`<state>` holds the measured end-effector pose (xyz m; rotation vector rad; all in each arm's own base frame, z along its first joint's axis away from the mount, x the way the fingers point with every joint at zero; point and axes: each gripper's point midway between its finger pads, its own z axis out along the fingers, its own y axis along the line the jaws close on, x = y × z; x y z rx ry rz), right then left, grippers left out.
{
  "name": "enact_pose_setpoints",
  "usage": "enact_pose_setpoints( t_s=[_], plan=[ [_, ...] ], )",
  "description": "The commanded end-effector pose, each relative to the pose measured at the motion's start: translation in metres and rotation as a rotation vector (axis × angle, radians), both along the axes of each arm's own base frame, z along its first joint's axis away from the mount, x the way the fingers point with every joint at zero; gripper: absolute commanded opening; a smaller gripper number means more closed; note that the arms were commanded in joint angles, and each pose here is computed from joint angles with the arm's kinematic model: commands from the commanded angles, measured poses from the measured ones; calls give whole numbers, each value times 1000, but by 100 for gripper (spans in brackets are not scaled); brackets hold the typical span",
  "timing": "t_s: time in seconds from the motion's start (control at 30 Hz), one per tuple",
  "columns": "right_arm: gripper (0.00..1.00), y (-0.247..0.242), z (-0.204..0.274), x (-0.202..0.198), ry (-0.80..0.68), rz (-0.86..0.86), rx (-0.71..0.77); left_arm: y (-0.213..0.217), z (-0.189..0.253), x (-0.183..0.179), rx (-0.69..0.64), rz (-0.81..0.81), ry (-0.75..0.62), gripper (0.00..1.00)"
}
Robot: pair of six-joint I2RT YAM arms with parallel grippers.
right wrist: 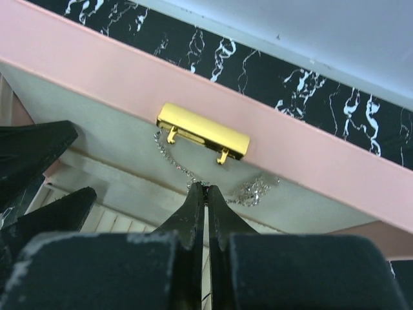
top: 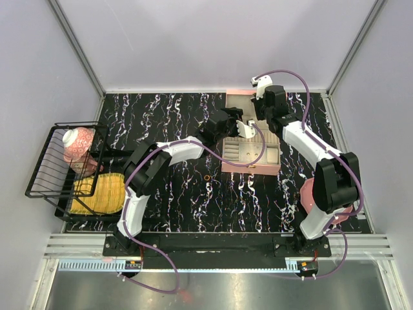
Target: Organize the mixed jewelry
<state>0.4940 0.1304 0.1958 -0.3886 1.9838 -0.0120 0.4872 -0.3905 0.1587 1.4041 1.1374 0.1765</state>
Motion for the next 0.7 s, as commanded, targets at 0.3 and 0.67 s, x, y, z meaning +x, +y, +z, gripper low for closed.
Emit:
enact_pose_setpoints(
  t_s=[0.3,0.67],
  plan=[
    [0,8,-5,15,-118,81,-35,11,52,13,-84,91,-114,69],
    [0,2,-21,12,-120,70,-65,11,49,15,-78,98,-109,69]
  ],
)
